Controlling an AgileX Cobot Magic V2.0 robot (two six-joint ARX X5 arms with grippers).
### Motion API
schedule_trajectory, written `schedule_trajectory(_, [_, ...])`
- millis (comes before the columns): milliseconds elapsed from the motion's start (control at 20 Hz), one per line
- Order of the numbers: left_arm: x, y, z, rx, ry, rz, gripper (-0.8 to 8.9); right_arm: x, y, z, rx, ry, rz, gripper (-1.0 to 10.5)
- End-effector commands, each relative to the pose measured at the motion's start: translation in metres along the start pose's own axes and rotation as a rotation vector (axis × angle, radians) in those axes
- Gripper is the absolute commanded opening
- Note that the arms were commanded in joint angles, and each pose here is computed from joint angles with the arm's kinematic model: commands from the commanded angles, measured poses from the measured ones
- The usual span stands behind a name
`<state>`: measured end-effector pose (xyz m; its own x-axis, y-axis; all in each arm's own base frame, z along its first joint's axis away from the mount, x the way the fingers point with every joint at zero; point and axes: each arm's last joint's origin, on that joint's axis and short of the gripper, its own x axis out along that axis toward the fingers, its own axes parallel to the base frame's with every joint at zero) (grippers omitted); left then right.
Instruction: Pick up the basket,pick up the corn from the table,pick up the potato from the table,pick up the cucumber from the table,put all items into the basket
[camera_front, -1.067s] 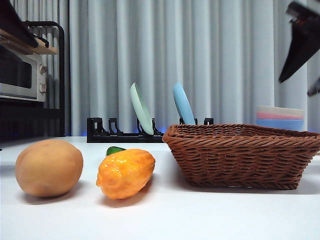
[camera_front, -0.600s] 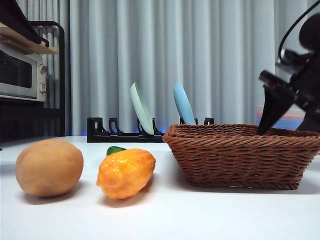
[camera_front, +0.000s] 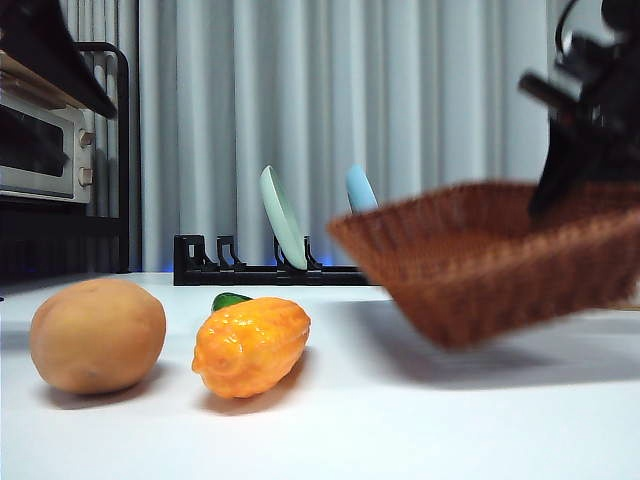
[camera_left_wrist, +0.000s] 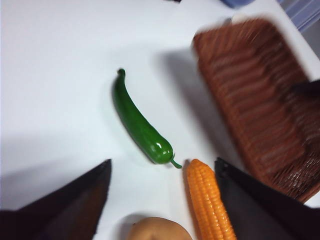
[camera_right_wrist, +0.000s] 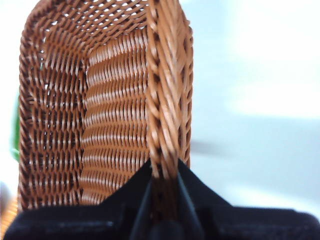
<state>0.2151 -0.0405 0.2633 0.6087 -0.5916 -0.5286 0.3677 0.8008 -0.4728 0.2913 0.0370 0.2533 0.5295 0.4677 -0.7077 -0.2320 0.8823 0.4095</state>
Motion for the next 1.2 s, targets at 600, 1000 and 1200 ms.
schedule_trajectory(600, [0.144,-0.030,0.049,0.003,0.358,0.213,3.86,-0.079,0.041,0.028,-0.104,-0.229,0.043,-0.1])
schedule_trajectory(1000, [0.197,-0.018,0.024,-0.017,0.478,0.339,3.77,-0.079,0.041,0.028,-0.103,-0.227,0.042,-0.1])
schedule_trajectory(1200, [0.204,-0.015,0.021,-0.009,0.481,0.336,2.41,-0.079,0.041,0.028,-0.103,-0.227,0.043,-0.1])
